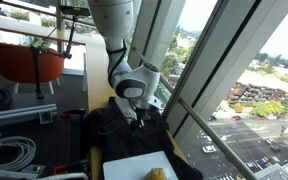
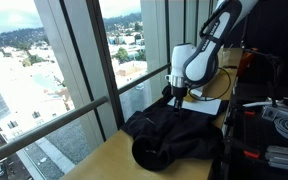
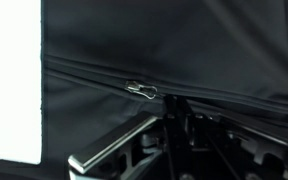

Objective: Close the zipper on the jumper

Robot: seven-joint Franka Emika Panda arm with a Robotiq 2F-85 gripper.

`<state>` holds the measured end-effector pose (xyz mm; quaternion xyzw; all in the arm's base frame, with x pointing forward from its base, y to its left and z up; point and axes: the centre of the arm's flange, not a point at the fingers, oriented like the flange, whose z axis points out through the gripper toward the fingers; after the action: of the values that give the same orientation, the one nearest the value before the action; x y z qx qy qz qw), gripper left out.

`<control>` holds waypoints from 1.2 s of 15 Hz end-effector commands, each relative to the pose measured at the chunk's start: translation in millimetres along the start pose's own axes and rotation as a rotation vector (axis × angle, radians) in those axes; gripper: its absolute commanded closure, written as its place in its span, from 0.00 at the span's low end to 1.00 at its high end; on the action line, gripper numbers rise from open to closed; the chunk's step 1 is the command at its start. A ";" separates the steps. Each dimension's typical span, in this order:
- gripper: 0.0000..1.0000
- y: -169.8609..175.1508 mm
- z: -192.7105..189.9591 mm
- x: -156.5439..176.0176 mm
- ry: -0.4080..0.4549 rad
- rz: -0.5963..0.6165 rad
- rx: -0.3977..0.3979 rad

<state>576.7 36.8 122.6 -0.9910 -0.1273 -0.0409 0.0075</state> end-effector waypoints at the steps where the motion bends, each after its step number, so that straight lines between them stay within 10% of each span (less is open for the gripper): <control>1: 0.98 -18.8 13.2 18.5 -0.016 -0.015 0.027; 18: 0.98 -70.2 37.3 47.3 -0.044 -0.089 0.058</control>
<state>596.3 95.6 93.2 -0.9855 -0.1661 -0.0195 0.0288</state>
